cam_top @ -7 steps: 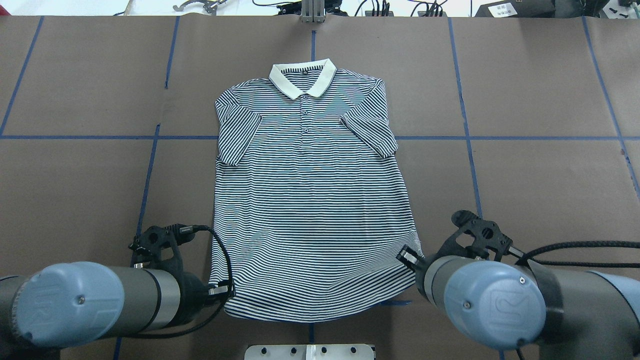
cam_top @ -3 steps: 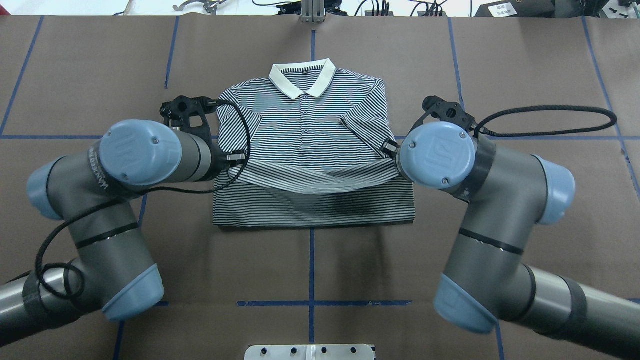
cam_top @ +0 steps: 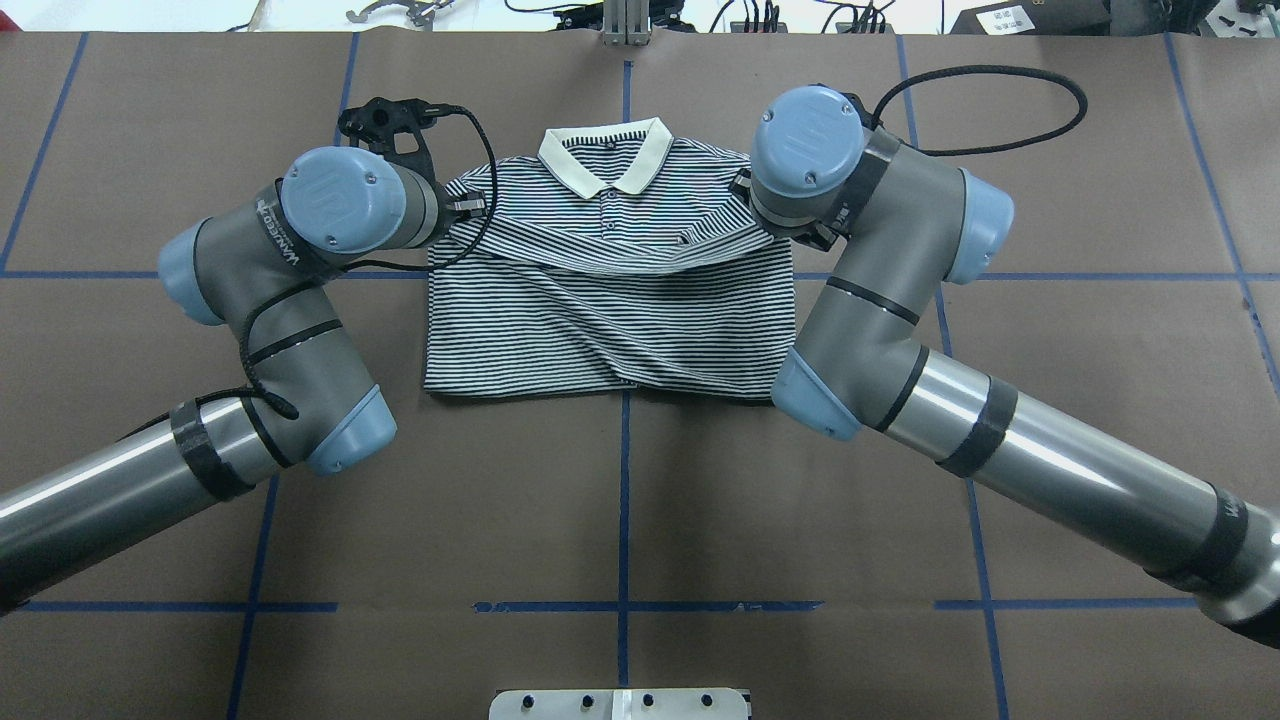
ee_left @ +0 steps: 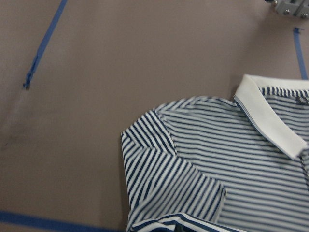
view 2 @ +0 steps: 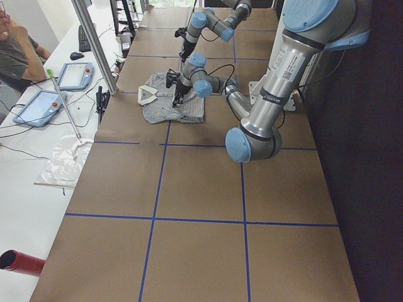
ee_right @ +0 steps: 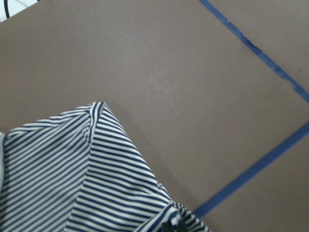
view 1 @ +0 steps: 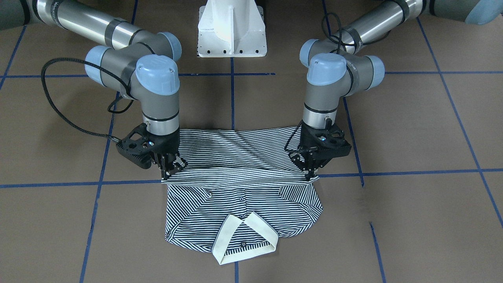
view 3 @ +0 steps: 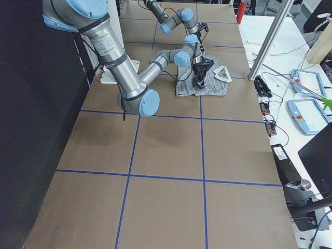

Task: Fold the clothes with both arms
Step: 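Lift the hem with both grippers and fold it toward the collar, then release the hem with both grippers near the collar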

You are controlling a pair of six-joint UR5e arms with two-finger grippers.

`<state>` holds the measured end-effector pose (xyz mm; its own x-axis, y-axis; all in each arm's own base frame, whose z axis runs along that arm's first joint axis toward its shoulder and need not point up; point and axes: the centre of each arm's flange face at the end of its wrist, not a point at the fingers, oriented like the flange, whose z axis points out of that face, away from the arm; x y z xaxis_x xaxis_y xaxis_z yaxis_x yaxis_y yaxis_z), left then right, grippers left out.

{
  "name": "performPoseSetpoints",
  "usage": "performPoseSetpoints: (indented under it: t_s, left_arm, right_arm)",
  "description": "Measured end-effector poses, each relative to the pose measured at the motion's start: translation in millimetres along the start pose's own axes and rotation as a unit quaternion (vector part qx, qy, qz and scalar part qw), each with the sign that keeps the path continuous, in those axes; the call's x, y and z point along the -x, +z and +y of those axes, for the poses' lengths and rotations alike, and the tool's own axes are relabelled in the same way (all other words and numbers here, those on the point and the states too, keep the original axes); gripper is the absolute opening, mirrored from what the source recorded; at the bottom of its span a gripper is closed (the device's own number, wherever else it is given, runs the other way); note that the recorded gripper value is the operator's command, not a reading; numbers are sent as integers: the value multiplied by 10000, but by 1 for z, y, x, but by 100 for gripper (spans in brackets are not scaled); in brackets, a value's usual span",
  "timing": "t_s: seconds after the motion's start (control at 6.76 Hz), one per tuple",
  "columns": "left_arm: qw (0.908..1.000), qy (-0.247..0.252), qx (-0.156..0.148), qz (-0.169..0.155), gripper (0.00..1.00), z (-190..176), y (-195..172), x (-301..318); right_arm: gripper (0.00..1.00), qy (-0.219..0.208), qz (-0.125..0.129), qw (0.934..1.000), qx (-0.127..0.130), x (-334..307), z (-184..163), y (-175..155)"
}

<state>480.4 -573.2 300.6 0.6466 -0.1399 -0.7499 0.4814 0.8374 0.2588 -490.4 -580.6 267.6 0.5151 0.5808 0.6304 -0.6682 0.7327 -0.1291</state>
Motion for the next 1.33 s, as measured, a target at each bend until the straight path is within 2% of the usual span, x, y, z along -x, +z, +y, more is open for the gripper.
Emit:
performPoseSetpoints:
  t_s: [0.3,0.44,0.74,0.89,1.04,1.18,1.33]
  left_arm:
    - [9996,129,-246,-21,0,-14,36,15]
    - [9995,140,-277,-15,0,-16,41,14]
    - [9995,145,-293,8,7,-18,43,8]
    - [9995,146,-288,20,25,-18,44,7]
    - [9995,146,-285,37,49,-17,48,9]
    - [9994,143,-294,90,60,-16,53,11]
    - [9991,131,-338,229,61,-17,54,13]
  right_arm:
    - [0,-5,28,10000,5,19,-35,29]
    - [0,-28,18,10000,71,23,-49,36]
    - [0,-66,-3,9999,127,38,-60,49]
    - [14,-77,-12,9999,138,40,-60,57]
    - [51,-80,7,9999,143,39,-61,66]
    - [65,-79,18,9999,142,39,-62,71]
    - [70,-73,-23,9999,137,42,-62,68]
